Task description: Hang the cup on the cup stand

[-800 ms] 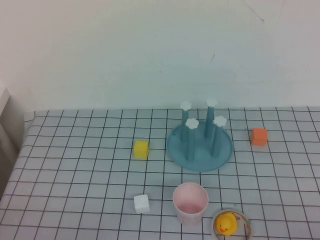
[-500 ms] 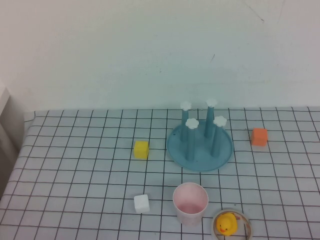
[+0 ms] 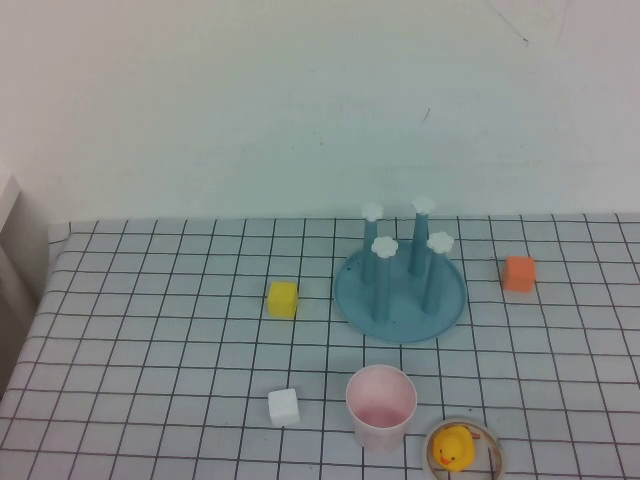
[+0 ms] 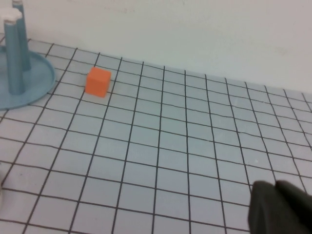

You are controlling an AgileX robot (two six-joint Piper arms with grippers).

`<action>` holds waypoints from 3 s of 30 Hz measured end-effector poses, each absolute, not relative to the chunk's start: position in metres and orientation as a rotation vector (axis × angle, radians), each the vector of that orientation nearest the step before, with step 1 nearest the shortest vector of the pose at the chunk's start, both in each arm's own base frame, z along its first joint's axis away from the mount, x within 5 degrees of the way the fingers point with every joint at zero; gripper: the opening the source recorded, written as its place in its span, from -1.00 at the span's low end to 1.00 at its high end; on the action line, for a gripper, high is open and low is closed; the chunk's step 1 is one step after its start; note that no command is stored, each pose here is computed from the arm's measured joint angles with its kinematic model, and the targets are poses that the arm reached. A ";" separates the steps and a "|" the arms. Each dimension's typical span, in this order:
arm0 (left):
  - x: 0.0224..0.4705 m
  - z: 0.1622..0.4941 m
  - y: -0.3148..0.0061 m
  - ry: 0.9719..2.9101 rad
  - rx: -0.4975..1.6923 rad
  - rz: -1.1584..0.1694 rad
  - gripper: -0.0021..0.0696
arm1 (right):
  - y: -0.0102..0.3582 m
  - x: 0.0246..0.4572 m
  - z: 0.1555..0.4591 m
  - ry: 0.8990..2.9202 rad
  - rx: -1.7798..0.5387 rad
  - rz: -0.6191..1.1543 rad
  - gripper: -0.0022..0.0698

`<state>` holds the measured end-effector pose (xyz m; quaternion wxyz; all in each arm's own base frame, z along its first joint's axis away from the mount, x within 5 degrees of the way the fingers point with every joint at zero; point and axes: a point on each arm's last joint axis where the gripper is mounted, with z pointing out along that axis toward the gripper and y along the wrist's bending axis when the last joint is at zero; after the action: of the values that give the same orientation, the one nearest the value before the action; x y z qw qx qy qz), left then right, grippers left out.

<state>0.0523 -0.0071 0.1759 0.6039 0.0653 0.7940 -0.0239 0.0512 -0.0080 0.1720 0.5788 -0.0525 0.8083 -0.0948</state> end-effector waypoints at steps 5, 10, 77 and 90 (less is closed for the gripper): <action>0.052 0.176 -0.007 1.837 0.158 -0.050 -0.95 | -0.008 0.051 0.172 1.889 -0.134 -0.238 -0.94; 0.052 0.176 -0.007 1.836 0.166 -0.044 -0.95 | -0.008 0.052 0.173 1.859 -0.142 -0.240 -0.94; 0.027 0.396 0.000 1.395 0.124 0.022 -0.95 | -0.005 0.023 0.345 1.231 -0.086 -0.245 -0.94; 0.094 0.339 -0.027 2.125 0.196 -0.282 -0.95 | 0.000 0.087 0.286 2.177 -0.371 -0.188 -0.94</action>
<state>0.0940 -0.0272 0.3395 0.4746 0.0801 0.8690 -0.1153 0.0867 -0.0001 0.2864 0.4462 -0.1497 0.8790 -0.0758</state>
